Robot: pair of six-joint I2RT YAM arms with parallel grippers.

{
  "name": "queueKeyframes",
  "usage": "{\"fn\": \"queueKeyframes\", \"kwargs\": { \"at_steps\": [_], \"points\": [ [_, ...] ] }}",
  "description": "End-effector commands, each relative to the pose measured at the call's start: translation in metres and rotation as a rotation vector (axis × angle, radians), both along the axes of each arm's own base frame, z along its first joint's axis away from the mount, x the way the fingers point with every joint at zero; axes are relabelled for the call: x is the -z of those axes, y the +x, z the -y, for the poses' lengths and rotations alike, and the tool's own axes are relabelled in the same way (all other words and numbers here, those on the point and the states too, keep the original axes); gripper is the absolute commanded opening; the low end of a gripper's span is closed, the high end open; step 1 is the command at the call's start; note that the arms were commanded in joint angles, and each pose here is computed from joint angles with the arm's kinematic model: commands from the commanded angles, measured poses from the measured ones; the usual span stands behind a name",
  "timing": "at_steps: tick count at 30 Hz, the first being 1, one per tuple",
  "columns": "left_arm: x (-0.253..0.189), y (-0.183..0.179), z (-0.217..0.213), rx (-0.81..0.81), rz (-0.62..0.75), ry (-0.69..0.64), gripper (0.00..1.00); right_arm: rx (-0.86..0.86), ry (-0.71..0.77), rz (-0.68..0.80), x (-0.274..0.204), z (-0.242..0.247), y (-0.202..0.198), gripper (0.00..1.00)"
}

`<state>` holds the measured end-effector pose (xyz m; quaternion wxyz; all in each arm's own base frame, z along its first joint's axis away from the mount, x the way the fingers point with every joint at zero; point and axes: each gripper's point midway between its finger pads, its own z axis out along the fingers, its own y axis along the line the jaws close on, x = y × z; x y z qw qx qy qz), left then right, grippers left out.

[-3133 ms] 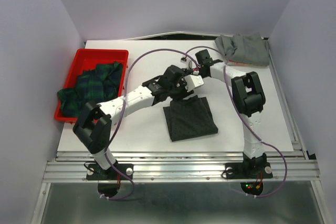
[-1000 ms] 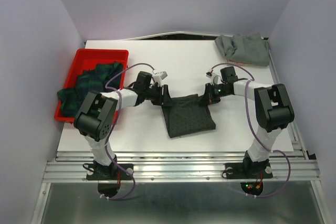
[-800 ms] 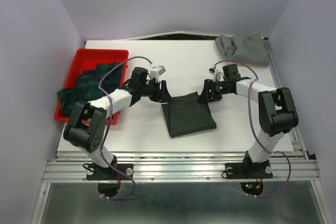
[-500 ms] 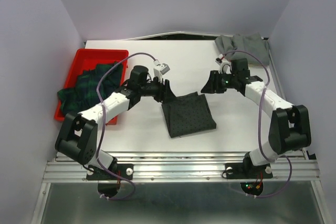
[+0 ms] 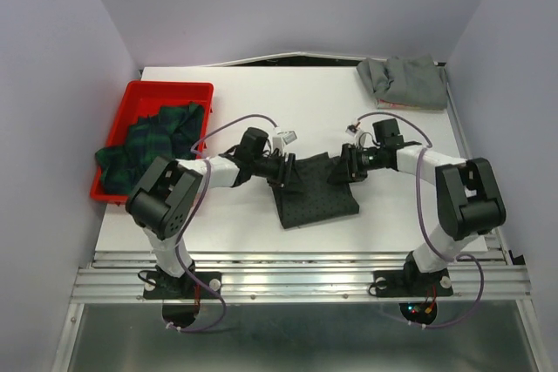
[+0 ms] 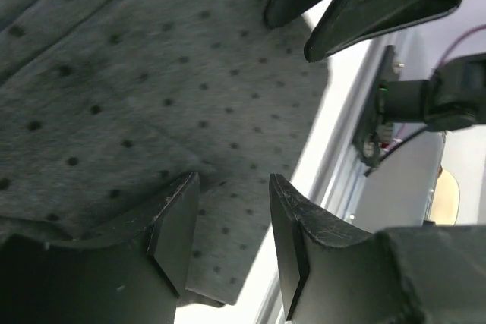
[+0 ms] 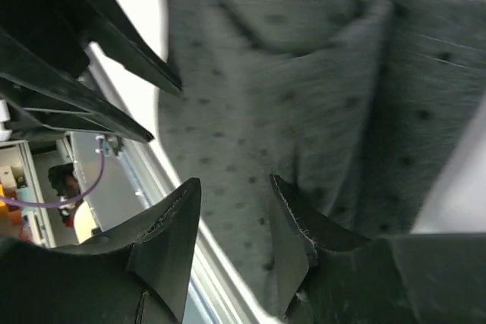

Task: Fold and stack the skirts
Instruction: Fold the skirt, then neatly place the folded skirt to the corner

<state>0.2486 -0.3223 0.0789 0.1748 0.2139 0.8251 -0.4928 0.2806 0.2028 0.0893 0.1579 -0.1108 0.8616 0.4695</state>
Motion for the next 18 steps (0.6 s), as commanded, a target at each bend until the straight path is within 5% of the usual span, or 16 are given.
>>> {"fn": "queueKeyframes", "kwargs": {
  "at_steps": [1, 6, 8, 10, 14, 18],
  "points": [
    [0.004, 0.027, 0.005, -0.038, 0.046, 0.031, 0.52, -0.004, -0.077, -0.008, 0.034, 0.004, 0.011, 0.46],
    [-0.024, 0.045, 0.006, 0.005, 0.200, 0.047, 0.55, 0.022, -0.046, 0.034, 0.007, -0.002, 0.031, 0.54],
    [-0.038, 0.043, 0.006, 0.027, 0.296, 0.102, 0.58, 0.044, -0.014, 0.080, -0.024, -0.004, 0.032, 0.67],
    [-0.072, 0.057, 0.004, 0.035, 0.549, 0.177, 0.60, 0.077, -0.002, 0.095, -0.043, -0.003, 0.030, 0.81],
    [-0.097, 0.033, 0.010, 0.104, 0.851, 0.347, 0.65, 0.165, -0.038, 0.164, -0.068, 0.008, 0.023, 1.00],
    [-0.084, -0.022, 0.036, 0.252, 1.025, 0.476, 0.66, 0.295, -0.103, 0.173, -0.070, 0.034, 0.017, 1.00]
  ]
}}
